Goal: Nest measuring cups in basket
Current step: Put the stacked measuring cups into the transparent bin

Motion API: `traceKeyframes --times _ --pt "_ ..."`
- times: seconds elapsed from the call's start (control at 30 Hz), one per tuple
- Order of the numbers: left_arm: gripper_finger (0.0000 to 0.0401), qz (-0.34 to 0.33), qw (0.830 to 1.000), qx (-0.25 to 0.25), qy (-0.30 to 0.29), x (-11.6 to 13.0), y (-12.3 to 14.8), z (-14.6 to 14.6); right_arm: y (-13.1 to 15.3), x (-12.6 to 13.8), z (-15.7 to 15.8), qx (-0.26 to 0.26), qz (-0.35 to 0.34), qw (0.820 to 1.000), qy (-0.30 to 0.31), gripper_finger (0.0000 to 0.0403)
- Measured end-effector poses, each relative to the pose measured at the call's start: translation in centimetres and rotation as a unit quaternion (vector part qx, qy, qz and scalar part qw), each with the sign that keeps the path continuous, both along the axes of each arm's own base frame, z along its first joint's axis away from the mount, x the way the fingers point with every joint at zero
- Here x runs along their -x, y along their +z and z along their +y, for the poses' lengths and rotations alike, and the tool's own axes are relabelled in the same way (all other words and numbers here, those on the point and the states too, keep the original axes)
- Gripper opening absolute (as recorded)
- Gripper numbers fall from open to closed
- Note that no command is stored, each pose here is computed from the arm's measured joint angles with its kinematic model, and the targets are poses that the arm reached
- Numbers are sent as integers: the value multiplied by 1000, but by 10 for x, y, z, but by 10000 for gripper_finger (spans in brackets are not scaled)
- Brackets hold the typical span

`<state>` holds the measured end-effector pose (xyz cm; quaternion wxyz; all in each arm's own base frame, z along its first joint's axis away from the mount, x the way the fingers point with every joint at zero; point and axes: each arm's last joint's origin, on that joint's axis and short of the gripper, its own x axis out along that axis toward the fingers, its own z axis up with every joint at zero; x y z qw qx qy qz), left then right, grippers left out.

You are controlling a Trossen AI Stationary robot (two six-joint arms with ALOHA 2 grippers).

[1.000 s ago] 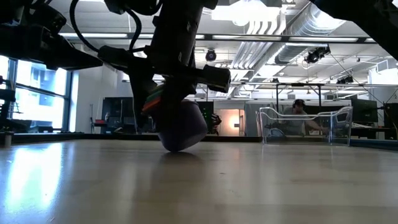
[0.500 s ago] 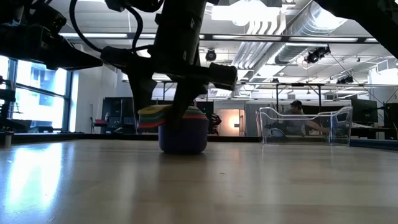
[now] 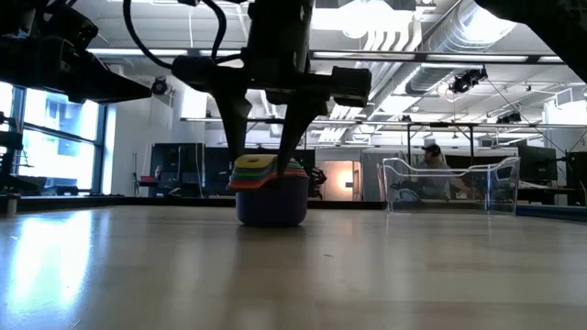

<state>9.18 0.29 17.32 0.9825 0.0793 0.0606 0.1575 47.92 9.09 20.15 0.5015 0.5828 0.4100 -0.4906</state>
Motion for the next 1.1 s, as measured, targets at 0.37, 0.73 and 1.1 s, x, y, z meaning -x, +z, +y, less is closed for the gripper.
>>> traceKeyframes --times 0.37,0.73,1.1 --pt "49 0 1000 0 0 0 0 0 -2 -1 -3 -20 1 1000 21 189" --pt "49 0 1000 0 0 0 0 0 -7 -2 -12 -15 12 999 34 188" --pt "49 0 1000 0 0 0 0 0 -20 -4 -12 -12 27 998 53 181"
